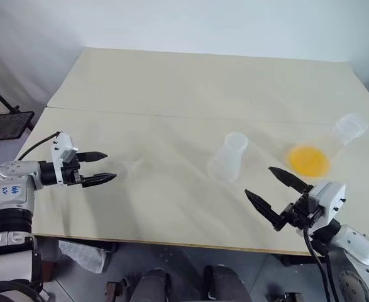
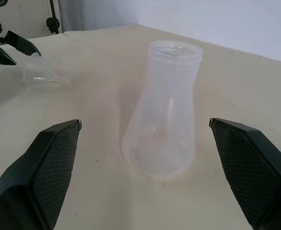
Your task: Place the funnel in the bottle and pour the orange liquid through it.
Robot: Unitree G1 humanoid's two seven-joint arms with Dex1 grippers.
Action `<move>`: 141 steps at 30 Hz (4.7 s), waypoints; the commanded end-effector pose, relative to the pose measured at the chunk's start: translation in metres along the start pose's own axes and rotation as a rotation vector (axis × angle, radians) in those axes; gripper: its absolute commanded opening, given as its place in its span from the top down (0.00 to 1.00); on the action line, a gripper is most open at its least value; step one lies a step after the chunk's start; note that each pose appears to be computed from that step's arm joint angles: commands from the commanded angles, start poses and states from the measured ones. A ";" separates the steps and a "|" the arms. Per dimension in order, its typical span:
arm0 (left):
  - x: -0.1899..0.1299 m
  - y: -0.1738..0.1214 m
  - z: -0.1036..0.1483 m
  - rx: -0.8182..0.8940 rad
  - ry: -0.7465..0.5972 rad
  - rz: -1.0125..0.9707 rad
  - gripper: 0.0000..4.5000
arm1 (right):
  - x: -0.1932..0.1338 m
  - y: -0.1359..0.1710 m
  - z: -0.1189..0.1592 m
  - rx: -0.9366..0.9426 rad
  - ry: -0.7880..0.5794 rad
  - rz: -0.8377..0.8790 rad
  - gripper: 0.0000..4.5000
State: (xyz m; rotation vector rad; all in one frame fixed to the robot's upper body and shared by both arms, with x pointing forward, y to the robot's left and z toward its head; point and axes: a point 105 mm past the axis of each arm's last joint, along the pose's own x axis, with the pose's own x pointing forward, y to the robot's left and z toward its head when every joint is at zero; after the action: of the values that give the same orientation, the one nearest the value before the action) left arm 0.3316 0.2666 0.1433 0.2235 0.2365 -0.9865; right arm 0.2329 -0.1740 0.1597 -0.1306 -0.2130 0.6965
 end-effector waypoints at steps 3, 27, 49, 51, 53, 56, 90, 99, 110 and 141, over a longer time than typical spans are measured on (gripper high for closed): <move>0.001 -0.007 0.011 0.029 -0.043 0.004 0.00 | 0.001 -0.002 0.008 -0.030 -0.029 0.011 0.00; 0.041 -0.052 0.021 -0.017 -0.156 0.047 0.00 | -0.023 0.025 0.020 -0.025 0.096 0.321 0.00; 0.026 -0.030 0.015 0.017 -0.145 0.153 0.00 | -0.010 0.022 0.017 -0.014 0.068 0.282 0.00; 0.014 -0.032 0.019 0.024 -0.141 0.121 0.00 | -0.010 0.023 0.016 -0.010 0.068 0.280 0.00; 0.007 -0.038 0.022 0.017 -0.134 0.070 0.00 | -0.009 0.023 0.015 -0.008 0.069 0.280 0.00; -0.001 -0.048 0.022 0.019 -0.103 0.008 0.00 | -0.009 0.023 0.014 -0.006 0.069 0.282 0.00; 0.049 -0.033 0.007 0.010 -0.102 0.218 0.00 | -0.002 0.019 0.019 -0.012 0.054 0.249 0.00; 0.051 -0.031 -0.006 -0.032 -0.038 0.188 0.58 | -0.004 0.019 0.019 -0.017 0.052 0.228 0.00; 0.048 -0.026 0.016 -0.010 -0.092 0.106 1.00 | -0.006 0.018 0.016 -0.020 0.054 0.213 0.00; 0.147 -0.106 0.212 -0.125 0.057 -0.720 1.00 | -0.060 0.005 0.037 -0.140 0.058 -0.124 0.00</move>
State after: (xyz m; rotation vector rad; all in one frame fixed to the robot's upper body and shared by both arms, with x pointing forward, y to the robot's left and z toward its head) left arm 0.3401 0.0363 0.2850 0.0102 0.4664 -1.6670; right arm 0.1803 -0.2112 0.1705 -0.2314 -0.1412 0.5683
